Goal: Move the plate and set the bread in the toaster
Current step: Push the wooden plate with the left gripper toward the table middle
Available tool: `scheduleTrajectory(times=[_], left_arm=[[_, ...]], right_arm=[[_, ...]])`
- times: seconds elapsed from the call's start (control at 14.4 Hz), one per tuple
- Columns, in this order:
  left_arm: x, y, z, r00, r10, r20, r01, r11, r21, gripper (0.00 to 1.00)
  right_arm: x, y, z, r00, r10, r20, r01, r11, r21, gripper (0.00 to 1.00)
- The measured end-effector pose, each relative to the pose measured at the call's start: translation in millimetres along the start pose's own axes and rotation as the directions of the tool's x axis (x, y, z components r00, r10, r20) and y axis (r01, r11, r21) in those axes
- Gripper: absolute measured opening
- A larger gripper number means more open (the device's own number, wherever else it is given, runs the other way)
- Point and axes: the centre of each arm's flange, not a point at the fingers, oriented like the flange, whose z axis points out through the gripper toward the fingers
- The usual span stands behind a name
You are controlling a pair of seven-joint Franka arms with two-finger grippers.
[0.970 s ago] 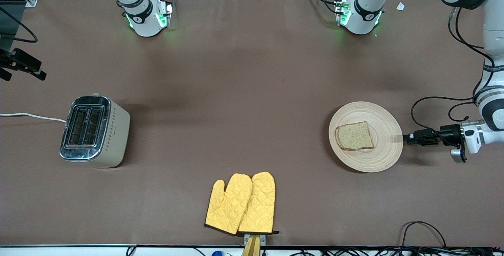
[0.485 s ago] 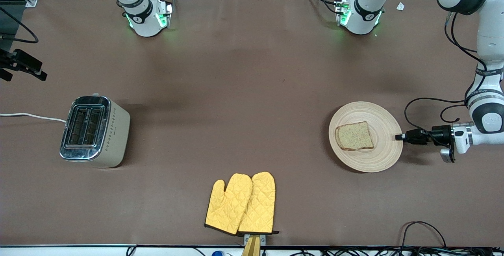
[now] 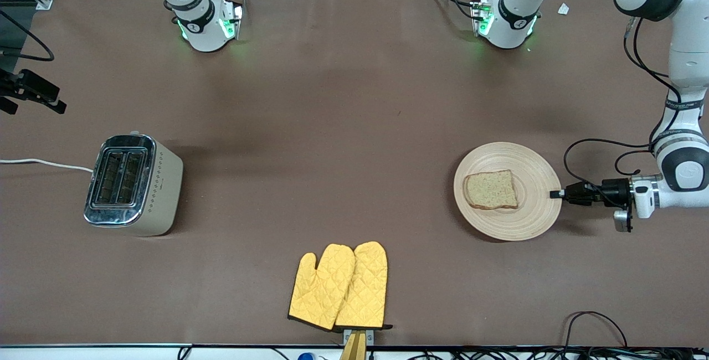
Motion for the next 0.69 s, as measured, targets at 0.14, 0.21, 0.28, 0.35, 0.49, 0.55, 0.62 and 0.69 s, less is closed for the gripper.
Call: scheduleTrajectory(times=[0.14, 0.21, 0.28, 0.35, 0.49, 0.55, 0.62, 0.69], left_arm=[[14, 18, 14, 1.000, 0.006, 0.007, -0.006, 1.000, -0.024, 0.11], [24, 31, 21, 1.000, 0.013, 0.010, -0.013, 0.999, -0.038, 0.11], [34, 47, 29, 0.999, 0.029, 0.013, -0.028, 0.998, -0.053, 0.11], [45, 66, 37, 0.999, 0.044, 0.016, -0.043, 0.996, -0.072, 0.11], [66, 106, 60, 0.998, 0.048, 0.026, -0.045, 0.992, -0.118, 0.11], [75, 124, 75, 0.998, 0.057, 0.034, -0.052, 0.990, -0.130, 0.11], [83, 140, 92, 0.997, 0.069, 0.039, -0.064, 0.989, -0.133, 0.11], [90, 155, 111, 0.995, 0.084, 0.045, -0.077, 0.988, -0.132, 0.11]], right_arm=[[0, 1, 0, 1.000, 0.003, 0.001, -0.003, 1.000, 0.000, 1.00], [0, 2, 1, 1.000, 0.004, 0.001, -0.004, 1.000, 0.000, 1.00], [0, 2, 1, 1.000, 0.004, 0.002, -0.004, 1.000, 0.000, 1.00], [0, 2, 1, 1.000, 0.004, 0.002, -0.004, 1.000, 0.000, 1.00], [-1, 3, 0, 1.000, 0.005, 0.002, -0.005, 1.000, 0.000, 1.00], [-1, 3, 0, 1.000, 0.005, 0.001, -0.005, 1.000, 0.000, 1.00], [-1, 3, 0, 1.000, 0.005, 0.000, -0.005, 1.000, 0.000, 1.00], [-1, 3, -1, 1.000, 0.005, -0.001, -0.005, 1.000, 0.000, 1.00]])
